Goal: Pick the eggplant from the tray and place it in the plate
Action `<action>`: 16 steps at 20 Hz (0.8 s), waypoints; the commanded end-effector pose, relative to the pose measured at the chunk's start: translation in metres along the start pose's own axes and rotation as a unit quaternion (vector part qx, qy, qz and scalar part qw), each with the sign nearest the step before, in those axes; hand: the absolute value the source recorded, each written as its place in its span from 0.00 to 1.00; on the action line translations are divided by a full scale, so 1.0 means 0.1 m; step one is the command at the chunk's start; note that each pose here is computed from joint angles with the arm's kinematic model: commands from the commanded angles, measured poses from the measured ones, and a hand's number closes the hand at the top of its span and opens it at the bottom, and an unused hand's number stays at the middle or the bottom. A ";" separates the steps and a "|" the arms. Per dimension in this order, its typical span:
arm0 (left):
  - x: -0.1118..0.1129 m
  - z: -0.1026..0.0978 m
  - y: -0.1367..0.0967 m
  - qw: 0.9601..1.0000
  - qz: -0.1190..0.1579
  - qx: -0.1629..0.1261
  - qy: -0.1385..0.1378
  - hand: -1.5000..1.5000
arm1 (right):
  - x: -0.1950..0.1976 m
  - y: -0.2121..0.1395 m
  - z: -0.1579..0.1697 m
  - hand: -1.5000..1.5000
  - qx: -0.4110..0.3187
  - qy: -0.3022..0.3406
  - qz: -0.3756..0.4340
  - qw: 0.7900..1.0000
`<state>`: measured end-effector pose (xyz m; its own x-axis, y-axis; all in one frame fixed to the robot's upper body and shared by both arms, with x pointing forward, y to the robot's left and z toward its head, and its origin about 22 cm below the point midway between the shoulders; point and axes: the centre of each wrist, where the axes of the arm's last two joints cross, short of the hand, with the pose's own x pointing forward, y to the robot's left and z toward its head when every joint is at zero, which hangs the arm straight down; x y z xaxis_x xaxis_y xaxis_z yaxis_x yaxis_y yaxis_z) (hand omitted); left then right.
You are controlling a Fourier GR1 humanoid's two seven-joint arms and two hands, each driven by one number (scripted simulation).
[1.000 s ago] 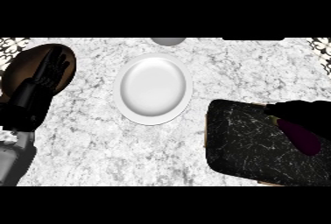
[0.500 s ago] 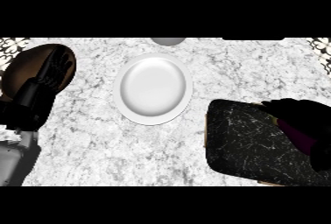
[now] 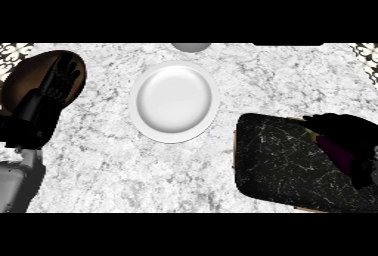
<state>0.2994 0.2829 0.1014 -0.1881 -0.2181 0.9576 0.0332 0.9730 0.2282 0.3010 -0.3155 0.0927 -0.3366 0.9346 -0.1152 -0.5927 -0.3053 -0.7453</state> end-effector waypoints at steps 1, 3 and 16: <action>0.12 0.00 -0.01 1.000 -0.005 -0.006 0.006 0.50 | -0.04 0.07 -0.18 0.00 0.020 0.005 0.005 1.000; 0.16 0.23 -0.03 1.000 0.003 -0.013 0.001 0.50 | -0.08 0.21 -0.24 0.00 0.042 0.005 0.001 0.999; 0.07 0.03 -0.02 1.000 -0.001 -0.006 0.005 0.50 | -0.10 0.42 -0.44 1.00 -0.067 -0.037 0.008 0.997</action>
<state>0.3000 0.2830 0.1070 -0.1868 -0.2234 0.9567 0.0413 0.9712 0.2348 0.3132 -0.3323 0.0455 -0.3532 0.9254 -0.1374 -0.5582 -0.3263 -0.7628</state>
